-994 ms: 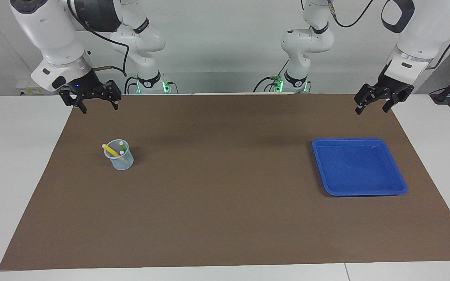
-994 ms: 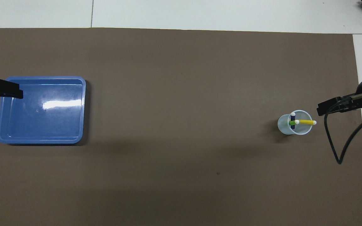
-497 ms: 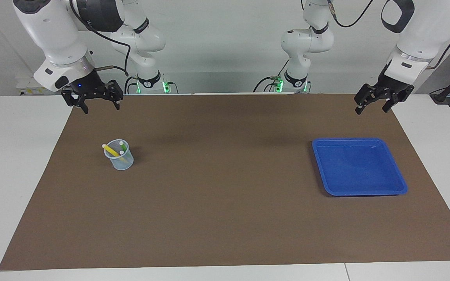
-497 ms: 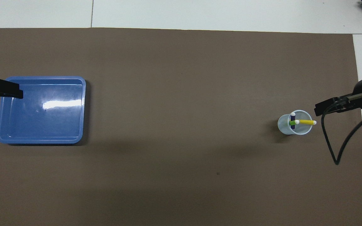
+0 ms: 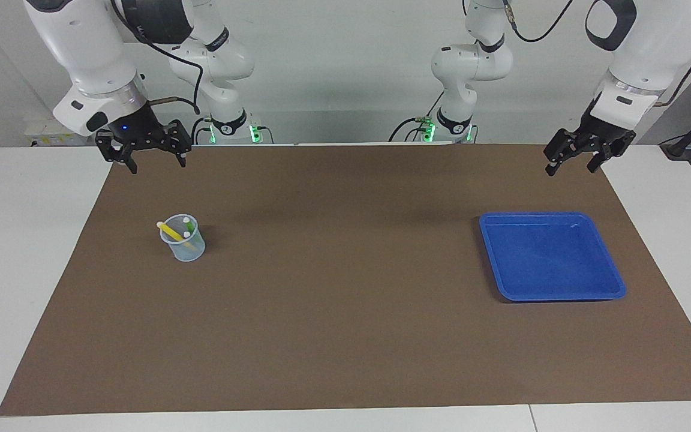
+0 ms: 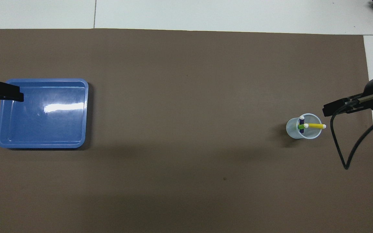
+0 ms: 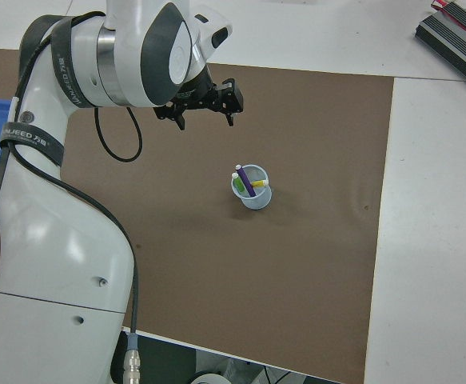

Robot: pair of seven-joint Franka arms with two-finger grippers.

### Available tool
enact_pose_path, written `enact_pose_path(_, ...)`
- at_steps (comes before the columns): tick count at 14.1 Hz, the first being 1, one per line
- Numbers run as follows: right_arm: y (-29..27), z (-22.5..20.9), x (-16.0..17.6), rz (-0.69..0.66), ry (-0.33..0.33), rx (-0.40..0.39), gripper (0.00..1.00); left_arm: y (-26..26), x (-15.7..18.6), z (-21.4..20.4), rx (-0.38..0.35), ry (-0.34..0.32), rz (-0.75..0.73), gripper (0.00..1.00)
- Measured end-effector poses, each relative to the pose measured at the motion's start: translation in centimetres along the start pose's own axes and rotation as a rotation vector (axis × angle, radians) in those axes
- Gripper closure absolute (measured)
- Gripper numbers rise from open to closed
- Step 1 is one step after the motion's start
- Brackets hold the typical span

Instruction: Right arm passes pens to left for tray arrangement

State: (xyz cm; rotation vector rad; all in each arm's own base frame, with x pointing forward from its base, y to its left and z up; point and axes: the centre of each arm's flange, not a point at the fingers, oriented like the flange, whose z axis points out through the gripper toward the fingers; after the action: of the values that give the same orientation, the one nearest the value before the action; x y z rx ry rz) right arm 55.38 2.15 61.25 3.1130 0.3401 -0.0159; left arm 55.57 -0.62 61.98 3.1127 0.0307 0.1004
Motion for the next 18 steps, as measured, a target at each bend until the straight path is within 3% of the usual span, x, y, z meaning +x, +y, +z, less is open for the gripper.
enact_pose_path(3, -0.4, 2.0, 0.2, -0.098, 0.026, 0.001, 0.0, 0.0, 0.0, 0.0, 0.0, -0.001, 0.0, 0.0)
enact_pose_path(7, -0.5, 5.4, 0.1, -0.109, 0.021, 0.004, 0.0, 0.0, -0.1, 0.1, 0.0, -0.008, 0.0, 0.0)
enact_pose_path(13, -0.5, 12.4, -0.3, -0.104, -0.021, 0.015, 0.0, 0.0, -0.1, 0.1, 0.0, -0.009, -0.006, 0.0)
enact_pose_path(15, -0.1, 14.3, -0.2, -0.097, -0.043, 0.021, 0.1, 0.2, -0.1, 0.1, -0.004, -0.011, -0.03, 0.0)
enact_pose_path(18, 0.2, 17.1, 0.4, -0.092, -0.07, 0.029, 0.1, 1.0, -0.1, 0.5, -0.019, -0.008, -0.065, 0.0)
